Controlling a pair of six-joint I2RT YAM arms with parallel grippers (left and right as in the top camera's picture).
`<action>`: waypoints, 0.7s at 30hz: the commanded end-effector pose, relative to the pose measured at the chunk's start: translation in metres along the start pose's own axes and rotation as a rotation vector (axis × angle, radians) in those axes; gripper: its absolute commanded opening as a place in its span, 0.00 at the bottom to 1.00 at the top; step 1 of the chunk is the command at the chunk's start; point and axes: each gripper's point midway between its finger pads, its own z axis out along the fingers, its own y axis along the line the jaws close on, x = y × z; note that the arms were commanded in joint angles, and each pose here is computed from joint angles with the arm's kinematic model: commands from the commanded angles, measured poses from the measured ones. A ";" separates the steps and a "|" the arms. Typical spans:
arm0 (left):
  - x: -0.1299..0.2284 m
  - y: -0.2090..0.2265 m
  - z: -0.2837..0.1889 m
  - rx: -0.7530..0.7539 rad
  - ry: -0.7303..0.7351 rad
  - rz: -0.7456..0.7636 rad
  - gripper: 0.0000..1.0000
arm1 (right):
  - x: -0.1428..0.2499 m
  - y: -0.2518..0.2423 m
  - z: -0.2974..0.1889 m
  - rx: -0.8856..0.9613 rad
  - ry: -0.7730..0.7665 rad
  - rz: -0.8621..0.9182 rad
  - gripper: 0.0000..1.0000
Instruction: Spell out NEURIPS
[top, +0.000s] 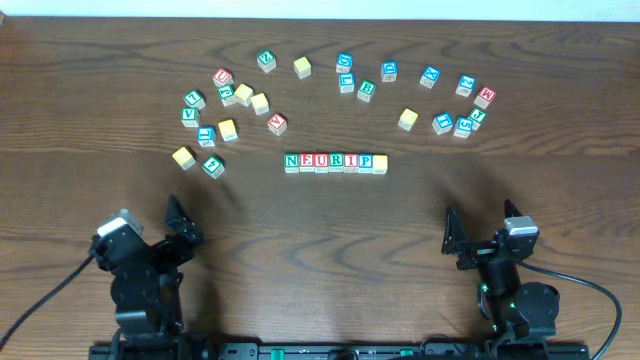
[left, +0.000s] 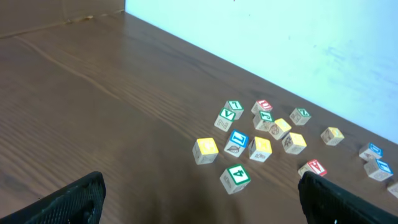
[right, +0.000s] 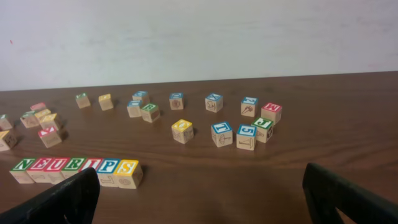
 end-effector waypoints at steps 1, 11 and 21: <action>0.010 0.002 0.004 0.015 -0.026 -0.022 0.98 | 0.000 -0.001 0.000 0.005 0.000 -0.011 0.99; 0.039 0.002 0.012 0.074 -0.047 -0.034 0.98 | 0.000 -0.001 0.000 0.005 0.000 -0.010 0.99; 0.047 -0.001 0.014 0.100 -0.022 -0.029 0.98 | 0.000 -0.001 0.000 0.005 0.000 -0.010 0.99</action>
